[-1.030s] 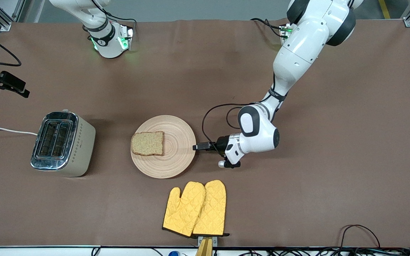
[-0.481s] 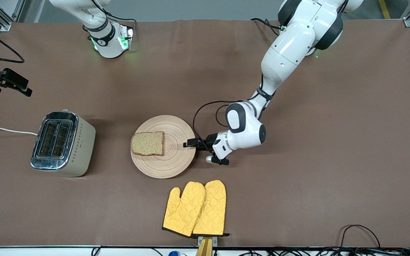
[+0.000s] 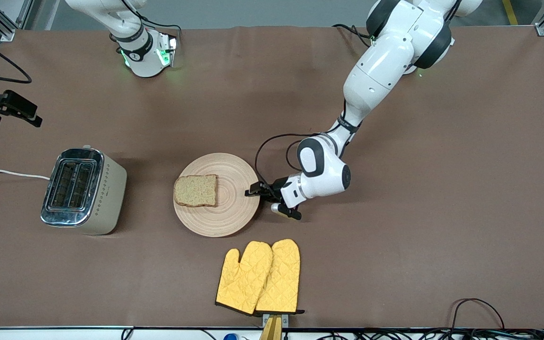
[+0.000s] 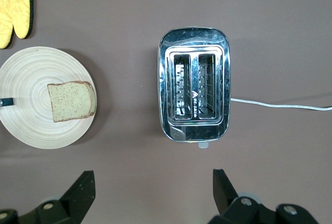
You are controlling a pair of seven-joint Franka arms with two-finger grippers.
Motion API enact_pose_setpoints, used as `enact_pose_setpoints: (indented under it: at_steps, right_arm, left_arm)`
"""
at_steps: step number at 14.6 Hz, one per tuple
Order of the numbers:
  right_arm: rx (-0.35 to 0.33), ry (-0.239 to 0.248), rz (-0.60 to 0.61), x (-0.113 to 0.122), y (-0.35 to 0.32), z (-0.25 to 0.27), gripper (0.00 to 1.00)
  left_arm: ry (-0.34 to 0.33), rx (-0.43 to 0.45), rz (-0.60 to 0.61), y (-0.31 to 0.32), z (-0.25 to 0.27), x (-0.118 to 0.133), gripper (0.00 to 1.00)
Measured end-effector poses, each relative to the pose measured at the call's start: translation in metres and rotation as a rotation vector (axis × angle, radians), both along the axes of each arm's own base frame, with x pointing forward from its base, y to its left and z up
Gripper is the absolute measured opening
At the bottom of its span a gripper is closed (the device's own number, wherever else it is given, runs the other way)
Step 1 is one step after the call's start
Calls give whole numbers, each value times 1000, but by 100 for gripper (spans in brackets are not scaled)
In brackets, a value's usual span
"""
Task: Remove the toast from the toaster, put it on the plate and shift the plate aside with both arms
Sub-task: 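Slide the wooden plate with the left gripper away from the toaster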
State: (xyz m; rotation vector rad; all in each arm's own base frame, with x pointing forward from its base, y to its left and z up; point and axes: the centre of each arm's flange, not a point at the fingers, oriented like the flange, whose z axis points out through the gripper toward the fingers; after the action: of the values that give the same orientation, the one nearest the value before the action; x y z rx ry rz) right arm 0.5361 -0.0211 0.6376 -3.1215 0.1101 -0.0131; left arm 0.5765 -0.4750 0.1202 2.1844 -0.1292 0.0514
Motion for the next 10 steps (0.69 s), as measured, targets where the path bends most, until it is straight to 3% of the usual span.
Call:
enact_pose_setpoints:
  at_steps: [2,4,10]
  right_arm:
    - [0,2,-1,0,0,0,100]
    - [0,2,-1,0,-1,0,100]
    - [0,2,-1,0,-1,0,100]
  left_arm:
    - [2,-3,4,0,0,0,26]
    - [8,-25,17,-3,5,2,11]
    - [8,-33,61,14,14,20,11]
